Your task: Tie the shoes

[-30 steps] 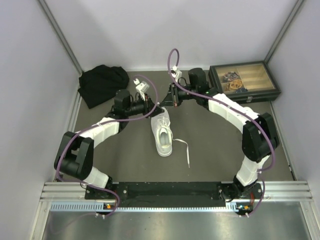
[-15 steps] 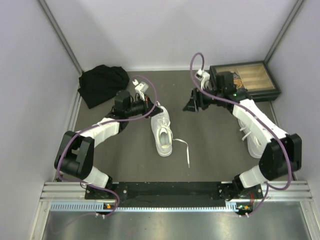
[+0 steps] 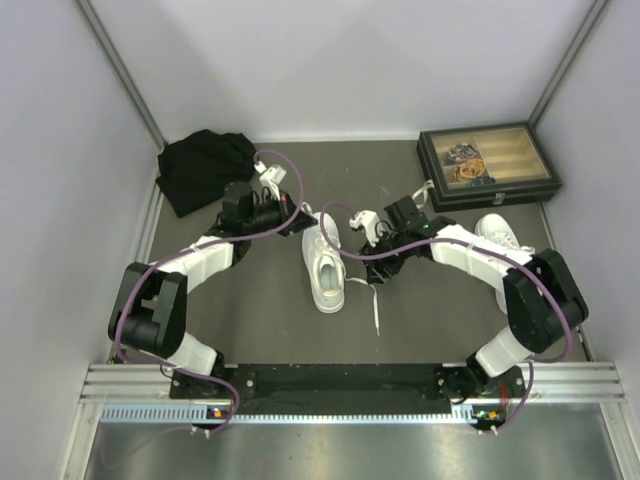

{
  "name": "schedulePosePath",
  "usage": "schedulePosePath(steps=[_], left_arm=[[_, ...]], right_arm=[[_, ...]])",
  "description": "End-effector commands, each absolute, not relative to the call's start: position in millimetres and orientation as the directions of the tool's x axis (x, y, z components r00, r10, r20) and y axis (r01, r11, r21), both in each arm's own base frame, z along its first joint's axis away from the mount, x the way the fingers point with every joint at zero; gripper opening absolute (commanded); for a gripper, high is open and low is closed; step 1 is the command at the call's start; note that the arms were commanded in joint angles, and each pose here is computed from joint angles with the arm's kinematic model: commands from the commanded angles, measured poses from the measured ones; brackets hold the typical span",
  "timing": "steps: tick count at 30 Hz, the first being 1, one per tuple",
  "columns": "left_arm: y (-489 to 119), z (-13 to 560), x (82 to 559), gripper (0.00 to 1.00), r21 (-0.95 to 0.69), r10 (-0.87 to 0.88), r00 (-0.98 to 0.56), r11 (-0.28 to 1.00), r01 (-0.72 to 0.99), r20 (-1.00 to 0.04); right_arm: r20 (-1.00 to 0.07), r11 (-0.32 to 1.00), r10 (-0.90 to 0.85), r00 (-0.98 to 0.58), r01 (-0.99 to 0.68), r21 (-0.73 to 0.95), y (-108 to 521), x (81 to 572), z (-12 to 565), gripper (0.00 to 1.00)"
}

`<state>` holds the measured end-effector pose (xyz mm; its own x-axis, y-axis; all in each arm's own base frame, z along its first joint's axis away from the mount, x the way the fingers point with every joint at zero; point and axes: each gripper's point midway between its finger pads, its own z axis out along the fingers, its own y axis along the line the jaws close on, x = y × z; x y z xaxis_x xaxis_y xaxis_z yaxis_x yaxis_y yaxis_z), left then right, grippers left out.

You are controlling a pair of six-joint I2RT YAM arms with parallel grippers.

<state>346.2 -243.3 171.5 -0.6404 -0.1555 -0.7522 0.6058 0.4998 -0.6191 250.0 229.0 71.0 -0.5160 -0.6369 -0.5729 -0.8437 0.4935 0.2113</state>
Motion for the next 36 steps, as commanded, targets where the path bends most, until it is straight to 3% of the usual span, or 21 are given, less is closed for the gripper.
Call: schedulePosePath(steps=[1, 7, 17, 23, 26, 29, 31, 36], left_arm=[[-237.7, 169.2, 346.4, 0.0, -0.641, -0.174, -0.655, 0.493, 0.588, -0.735], [-231.5, 162.1, 347.5, 0.0, -0.663, -0.185, -0.676, 0.49, 0.565, -0.713], [-226.7, 160.5, 350.2, 0.0, -0.67, -0.188, -0.682, 0.488, 0.559, -0.706], [-223.9, 160.5, 350.5, 0.0, -0.668, -0.187, -0.681, 0.489, 0.561, -0.708], [-222.4, 160.8, 351.4, 0.0, -0.665, -0.184, -0.679, 0.491, 0.563, -0.71], [-221.3, 162.8, 350.7, 0.0, -0.66, -0.182, -0.673, 0.49, 0.57, -0.717], [-221.2, 163.3, 348.4, 0.0, -0.658, -0.178, -0.673, 0.487, 0.574, -0.718], [-218.3, 167.9, 350.3, 0.0, -0.649, -0.183, -0.66, 0.492, 0.581, -0.729]], right_arm=[[-0.646, 0.42, -0.649, -0.402, -0.897, 0.137, 249.7, 259.5, 69.4, 0.54], [-0.74, 0.32, -0.608, -0.288, -0.942, 0.104, 279.8, 262.4, 76.8, 0.55], [-0.722, 0.071, -0.689, -0.066, -0.997, 0.023, 313.0, 240.1, 59.7, 0.58], [-0.713, 0.061, -0.701, -0.029, -0.998, -0.02, 323.8, 250.1, 49.5, 0.55], [-0.689, 0.071, -0.724, -0.032, -0.997, -0.028, 321.3, 254.9, 39.7, 0.45], [-0.679, 0.079, -0.733, -0.034, -0.996, -0.035, 316.5, 254.0, 38.8, 0.26], [-0.681, 0.096, -0.73, -0.05, -0.995, -0.03, 313.0, 252.2, 44.2, 0.03], [-0.645, 0.162, -0.756, -0.111, -0.987, -0.02, 297.5, 254.3, 58.3, 0.0]])
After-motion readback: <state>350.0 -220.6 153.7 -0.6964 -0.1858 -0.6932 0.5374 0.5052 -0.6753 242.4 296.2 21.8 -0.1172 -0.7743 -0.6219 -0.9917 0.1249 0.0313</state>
